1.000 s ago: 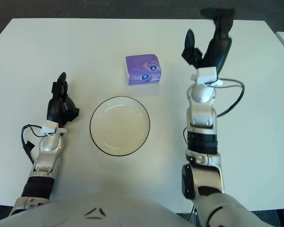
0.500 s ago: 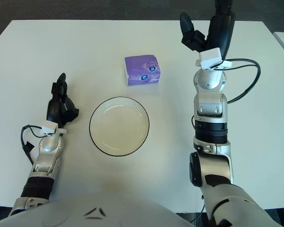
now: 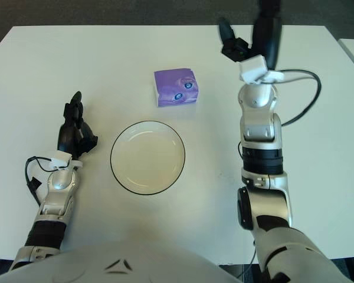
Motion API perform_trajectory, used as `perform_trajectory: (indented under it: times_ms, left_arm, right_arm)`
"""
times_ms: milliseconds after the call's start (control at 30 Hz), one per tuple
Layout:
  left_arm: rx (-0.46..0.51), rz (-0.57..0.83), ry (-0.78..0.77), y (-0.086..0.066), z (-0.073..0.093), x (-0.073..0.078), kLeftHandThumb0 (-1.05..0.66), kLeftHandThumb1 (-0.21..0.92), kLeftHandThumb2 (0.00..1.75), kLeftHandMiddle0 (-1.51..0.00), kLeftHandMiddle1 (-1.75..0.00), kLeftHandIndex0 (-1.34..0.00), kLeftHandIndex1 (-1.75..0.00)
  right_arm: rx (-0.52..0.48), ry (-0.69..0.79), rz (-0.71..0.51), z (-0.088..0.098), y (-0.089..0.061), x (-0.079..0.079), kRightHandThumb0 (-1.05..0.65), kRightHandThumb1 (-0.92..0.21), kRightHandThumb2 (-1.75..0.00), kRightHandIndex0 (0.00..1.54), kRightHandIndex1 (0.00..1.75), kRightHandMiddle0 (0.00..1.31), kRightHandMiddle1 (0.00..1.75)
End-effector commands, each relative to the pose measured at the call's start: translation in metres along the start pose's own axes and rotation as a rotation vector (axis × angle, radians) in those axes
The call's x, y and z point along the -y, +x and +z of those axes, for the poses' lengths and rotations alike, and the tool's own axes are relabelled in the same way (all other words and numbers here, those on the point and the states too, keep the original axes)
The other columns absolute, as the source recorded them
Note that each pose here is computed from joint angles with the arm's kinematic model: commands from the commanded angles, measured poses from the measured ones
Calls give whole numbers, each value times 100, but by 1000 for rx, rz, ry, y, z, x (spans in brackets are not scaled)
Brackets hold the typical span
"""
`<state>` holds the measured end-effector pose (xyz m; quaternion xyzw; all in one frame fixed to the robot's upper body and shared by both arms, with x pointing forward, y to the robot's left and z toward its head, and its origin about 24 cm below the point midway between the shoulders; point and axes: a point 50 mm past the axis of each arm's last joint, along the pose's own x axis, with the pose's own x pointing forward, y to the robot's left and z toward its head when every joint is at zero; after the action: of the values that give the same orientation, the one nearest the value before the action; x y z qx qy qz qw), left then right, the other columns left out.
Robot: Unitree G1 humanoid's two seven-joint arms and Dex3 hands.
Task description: Put the tissue paper into the plate.
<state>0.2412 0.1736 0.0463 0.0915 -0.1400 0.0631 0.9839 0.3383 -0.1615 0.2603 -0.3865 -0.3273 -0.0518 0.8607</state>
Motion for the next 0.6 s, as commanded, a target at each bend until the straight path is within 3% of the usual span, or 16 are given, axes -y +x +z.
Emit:
perform_trajectory:
  times_ms: [0, 33, 100, 233, 567]
  left_arm:
    - [-248, -38, 17, -36, -44, 7, -68, 92, 105, -13, -1, 0, -35]
    - [-249, -38, 16, -36, -44, 7, -67, 92, 105, -13, -1, 0, -36]
    - [-248, -39, 16, -35, -45, 8, -67, 92, 104, -13, -1, 0, -37]
    - [-247, -42, 18, -34, -45, 11, -67, 92, 104, -14, -1, 0, -38]
    - [-238, -60, 33, -33, -45, 14, -68, 92, 103, -14, -1, 0, -37]
  right_arm:
    - [48, -180, 252, 20, 31, -26, -99, -92, -51, 4, 27, 0, 33]
    - [62, -178, 294, 19, 31, -40, -101, -92, -46, 8, 25, 0, 39]
    - [82, -191, 372, 9, 23, -68, -102, -92, -45, 6, 18, 0, 29]
    - [137, -235, 448, -5, 10, -100, -104, -92, -48, 3, 13, 0, 20]
    - [217, -304, 554, -15, -13, -123, -105, -92, -59, 0, 5, 0, 8]
